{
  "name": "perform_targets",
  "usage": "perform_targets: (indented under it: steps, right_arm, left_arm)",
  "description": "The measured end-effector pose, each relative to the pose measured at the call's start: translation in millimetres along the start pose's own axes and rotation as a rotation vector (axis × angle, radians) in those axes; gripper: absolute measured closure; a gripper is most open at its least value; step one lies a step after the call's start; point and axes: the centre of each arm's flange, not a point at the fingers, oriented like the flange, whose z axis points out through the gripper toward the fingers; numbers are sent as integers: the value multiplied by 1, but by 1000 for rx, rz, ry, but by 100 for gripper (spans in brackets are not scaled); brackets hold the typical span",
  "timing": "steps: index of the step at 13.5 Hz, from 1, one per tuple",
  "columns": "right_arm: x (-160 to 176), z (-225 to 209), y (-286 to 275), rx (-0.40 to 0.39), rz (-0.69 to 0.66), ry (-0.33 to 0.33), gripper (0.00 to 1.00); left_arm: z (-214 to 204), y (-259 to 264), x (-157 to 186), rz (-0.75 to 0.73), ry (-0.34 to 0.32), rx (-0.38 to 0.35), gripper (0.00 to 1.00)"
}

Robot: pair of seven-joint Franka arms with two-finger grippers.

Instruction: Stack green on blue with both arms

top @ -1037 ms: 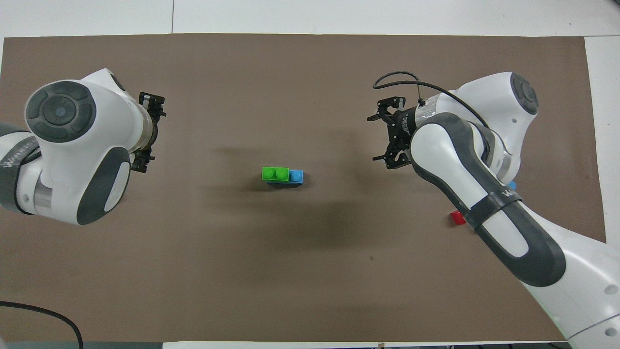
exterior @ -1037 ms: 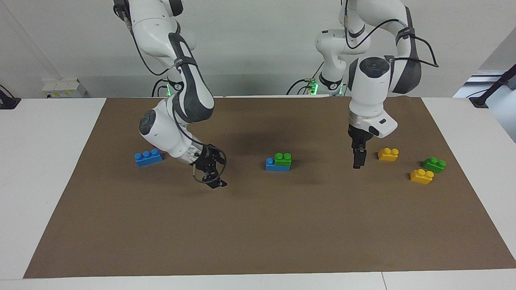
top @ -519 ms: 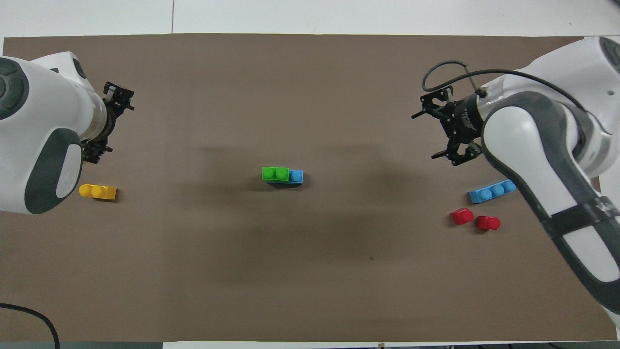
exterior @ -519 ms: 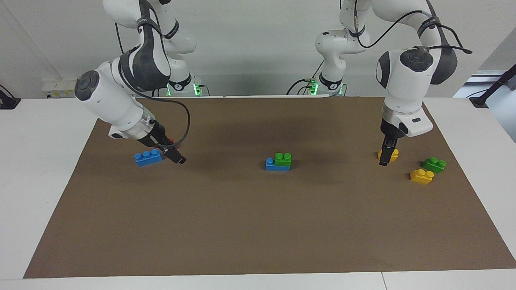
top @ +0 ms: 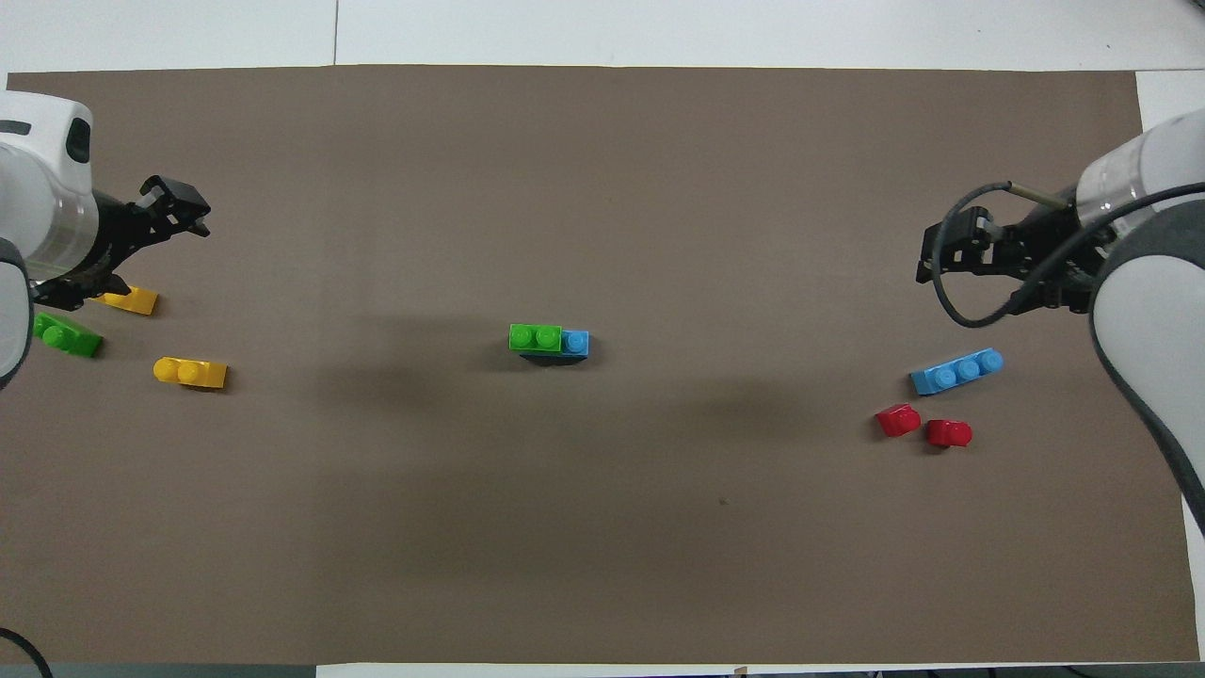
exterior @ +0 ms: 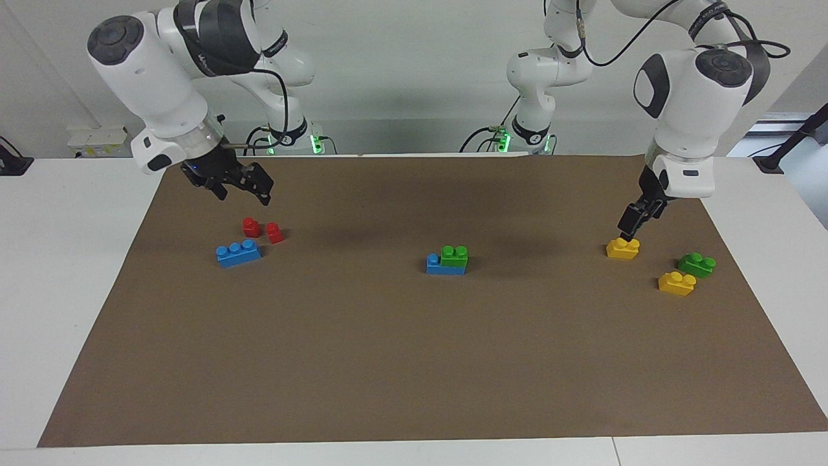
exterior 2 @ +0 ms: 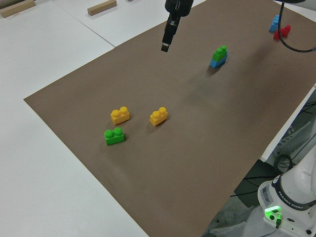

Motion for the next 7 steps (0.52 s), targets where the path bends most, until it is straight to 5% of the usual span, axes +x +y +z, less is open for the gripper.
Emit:
perform_targets:
  steps: [7]
  right_arm:
    - [0, 3, 5, -52, -45, -2, 0]
  left_arm:
    - [-27, -6, -13, 274, -131, -14, 0]
